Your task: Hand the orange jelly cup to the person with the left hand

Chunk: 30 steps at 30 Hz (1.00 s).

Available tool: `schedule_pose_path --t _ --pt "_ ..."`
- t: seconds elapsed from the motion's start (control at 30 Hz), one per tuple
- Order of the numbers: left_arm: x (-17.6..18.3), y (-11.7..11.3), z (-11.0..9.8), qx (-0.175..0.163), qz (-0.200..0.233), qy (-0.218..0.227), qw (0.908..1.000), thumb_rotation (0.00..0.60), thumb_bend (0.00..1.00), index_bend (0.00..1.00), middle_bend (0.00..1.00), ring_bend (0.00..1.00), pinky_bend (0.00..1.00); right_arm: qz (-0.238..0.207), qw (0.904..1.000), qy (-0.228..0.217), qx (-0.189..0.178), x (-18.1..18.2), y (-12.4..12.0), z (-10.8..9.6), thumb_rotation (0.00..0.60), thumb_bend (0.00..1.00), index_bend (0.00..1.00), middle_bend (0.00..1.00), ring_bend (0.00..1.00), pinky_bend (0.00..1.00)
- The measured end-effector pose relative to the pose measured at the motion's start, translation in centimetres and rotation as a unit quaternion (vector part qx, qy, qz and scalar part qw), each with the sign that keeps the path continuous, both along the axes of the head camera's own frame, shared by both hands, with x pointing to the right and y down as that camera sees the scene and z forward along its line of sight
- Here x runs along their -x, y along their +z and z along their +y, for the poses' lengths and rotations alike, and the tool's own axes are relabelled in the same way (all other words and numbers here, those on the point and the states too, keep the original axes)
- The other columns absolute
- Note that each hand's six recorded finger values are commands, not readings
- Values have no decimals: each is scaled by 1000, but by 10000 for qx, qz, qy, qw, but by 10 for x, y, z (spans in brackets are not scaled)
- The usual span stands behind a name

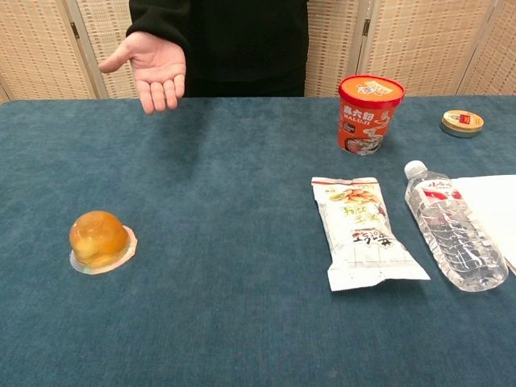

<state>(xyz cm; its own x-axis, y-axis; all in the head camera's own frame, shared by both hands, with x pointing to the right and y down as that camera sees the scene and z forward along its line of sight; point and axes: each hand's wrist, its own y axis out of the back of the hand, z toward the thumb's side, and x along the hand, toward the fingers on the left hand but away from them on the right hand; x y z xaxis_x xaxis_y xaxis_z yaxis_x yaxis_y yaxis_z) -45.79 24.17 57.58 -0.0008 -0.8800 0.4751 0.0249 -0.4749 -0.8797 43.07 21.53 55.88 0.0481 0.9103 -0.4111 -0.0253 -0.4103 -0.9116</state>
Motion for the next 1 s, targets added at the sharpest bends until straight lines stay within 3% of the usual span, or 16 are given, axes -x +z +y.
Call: schedule_pose_path --t 0.33,0.63,0.87,1.0 --pt "-10 6 1 68 208 115 9997 600 172 19 0 0 202 -132 9999 -77 -3 4 -4 3 600 263 0 0 0 0" --pt "-52 18 -3 523 480 653 9953 600 172 96 12 36 222 -371 9990 -180 -162 6 -19 6 600 263 0 0 0 0" --pt "-85 35 -25 746 1000 841 9886 600 172 152 85 91 268 -661 9966 -74 -480 -1 -39 7 600 263 0 0 0 0" --pt "-116 49 -40 810 1094 1186 9836 600 173 187 125 123 301 -740 9955 12 -584 -8 -46 6 600 263 0 0 0 0"
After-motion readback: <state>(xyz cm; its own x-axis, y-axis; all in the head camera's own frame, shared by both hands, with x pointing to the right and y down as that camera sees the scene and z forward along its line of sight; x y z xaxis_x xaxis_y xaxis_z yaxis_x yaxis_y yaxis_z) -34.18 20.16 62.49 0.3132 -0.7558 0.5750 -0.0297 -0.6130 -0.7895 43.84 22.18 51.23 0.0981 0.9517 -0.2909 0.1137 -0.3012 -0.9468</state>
